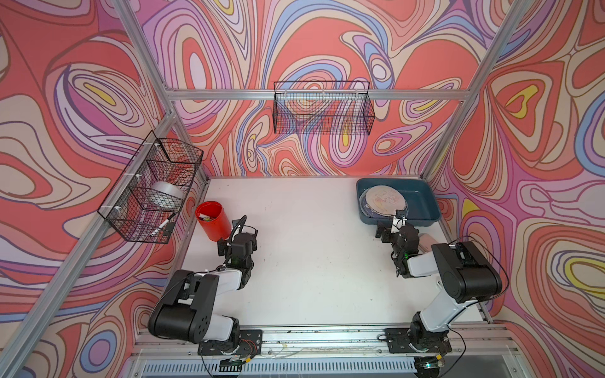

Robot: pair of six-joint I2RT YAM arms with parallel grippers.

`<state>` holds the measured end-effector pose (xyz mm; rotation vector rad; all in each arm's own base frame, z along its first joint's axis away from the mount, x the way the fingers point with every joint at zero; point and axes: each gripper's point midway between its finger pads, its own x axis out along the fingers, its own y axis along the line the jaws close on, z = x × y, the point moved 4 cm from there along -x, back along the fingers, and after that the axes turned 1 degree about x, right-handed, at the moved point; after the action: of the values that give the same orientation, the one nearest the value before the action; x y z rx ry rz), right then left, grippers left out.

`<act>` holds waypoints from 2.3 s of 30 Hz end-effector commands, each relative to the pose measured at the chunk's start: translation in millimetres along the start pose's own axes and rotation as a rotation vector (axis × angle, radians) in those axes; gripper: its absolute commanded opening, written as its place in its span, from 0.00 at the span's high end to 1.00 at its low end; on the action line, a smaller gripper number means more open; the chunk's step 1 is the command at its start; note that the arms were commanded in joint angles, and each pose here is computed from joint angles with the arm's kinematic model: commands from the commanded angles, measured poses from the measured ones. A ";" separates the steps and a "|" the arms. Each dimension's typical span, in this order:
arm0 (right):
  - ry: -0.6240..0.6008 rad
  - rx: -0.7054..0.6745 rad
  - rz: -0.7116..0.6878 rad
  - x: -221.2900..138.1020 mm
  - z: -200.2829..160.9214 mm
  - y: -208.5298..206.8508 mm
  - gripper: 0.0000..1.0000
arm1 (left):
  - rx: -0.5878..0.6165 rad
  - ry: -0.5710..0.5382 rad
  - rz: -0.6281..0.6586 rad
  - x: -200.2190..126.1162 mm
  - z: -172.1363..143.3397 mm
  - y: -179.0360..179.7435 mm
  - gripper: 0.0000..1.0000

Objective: Put the coasters into the storage box
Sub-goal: Reset both arms

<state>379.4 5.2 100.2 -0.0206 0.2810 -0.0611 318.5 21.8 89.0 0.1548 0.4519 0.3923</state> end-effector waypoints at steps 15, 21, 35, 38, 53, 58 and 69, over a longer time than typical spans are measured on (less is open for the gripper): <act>-0.024 0.005 0.009 3.7 6.6 -0.4 0.02 | -0.062 -0.129 -0.152 15.6 31.3 -15.9 0.00; -0.020 0.008 0.014 4.4 6.8 -0.8 0.02 | -0.063 -0.127 -0.153 15.3 31.7 -15.8 0.00; -0.003 0.027 0.005 7.9 6.4 -7.6 0.02 | -0.055 -0.124 -0.346 13.3 30.4 -27.7 0.00; 0.004 0.044 -0.028 9.3 6.1 -11.7 0.02 | -0.135 -0.102 -0.169 20.0 28.9 -4.8 0.00; 0.008 0.046 -0.021 9.6 5.5 -10.9 0.02 | 0.006 -0.160 -0.414 3.5 29.6 -39.6 0.00; 0.007 0.034 0.024 9.6 6.0 -5.8 0.02 | -0.018 -0.125 -0.403 10.7 29.8 -35.4 0.00; 0.008 0.034 0.021 9.4 5.5 -6.4 0.02 | -0.065 -0.091 -0.304 19.4 30.6 -24.6 0.00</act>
<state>388.3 -0.7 106.5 0.0183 0.2728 -0.0477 352.5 1.2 97.7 0.0456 0.3776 0.0793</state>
